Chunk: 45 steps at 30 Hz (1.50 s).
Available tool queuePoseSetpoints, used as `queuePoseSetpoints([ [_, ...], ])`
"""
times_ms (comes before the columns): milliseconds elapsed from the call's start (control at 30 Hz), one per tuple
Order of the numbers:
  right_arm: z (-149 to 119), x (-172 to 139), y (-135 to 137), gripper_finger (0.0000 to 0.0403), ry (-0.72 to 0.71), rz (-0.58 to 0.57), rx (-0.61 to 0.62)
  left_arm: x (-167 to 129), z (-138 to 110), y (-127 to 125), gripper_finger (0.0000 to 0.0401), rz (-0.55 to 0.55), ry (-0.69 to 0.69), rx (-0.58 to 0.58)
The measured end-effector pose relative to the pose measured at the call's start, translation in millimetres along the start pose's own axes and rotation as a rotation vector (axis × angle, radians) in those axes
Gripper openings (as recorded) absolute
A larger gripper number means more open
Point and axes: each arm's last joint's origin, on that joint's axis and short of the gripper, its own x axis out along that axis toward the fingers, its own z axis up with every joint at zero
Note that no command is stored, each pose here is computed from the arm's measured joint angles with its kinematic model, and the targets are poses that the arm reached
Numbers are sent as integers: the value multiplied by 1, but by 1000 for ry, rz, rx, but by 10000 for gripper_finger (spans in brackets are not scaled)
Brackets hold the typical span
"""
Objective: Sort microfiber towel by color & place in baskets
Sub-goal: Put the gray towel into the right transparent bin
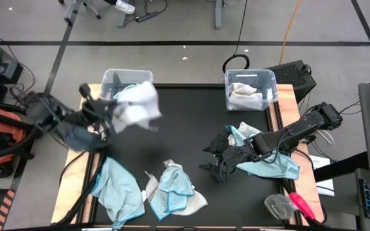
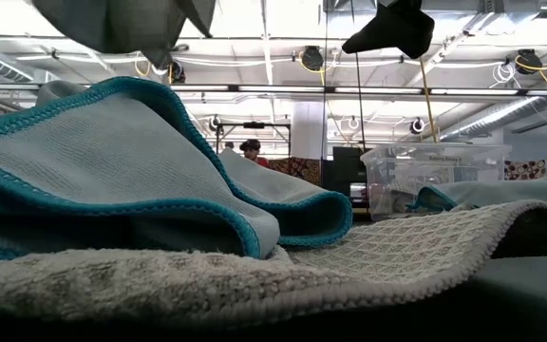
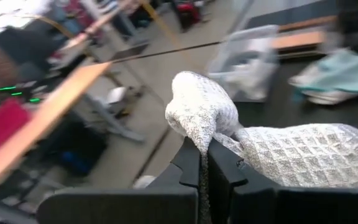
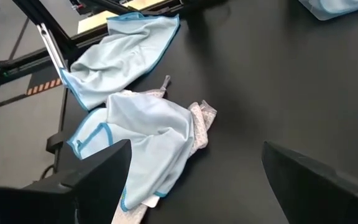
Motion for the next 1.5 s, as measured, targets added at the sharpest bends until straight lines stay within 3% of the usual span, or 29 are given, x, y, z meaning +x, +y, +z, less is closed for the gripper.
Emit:
queuePoseSetpoints([
  [367, -1, 0, -2, 352, 19, -17, -53, 12, 10, 55, 6, 212, 31, 16],
  [500, 0, 1, -5, 352, 17, -24, -61, 14, 13, 61, 6, 201, 28, 8],
  [800, 7, 2, -10, 352, -41, -75, -54, 32, 39, 50, 6, 42, -68, 32],
  [1033, 35, -10, 0, 352, -182, -97, -109, 65, 53, 26, 6, -122, -55, 82],
  [1500, 92, -49, 14, 352, -444, -336, -204, 120, 67, -25, 6, -434, -40, 110],
])
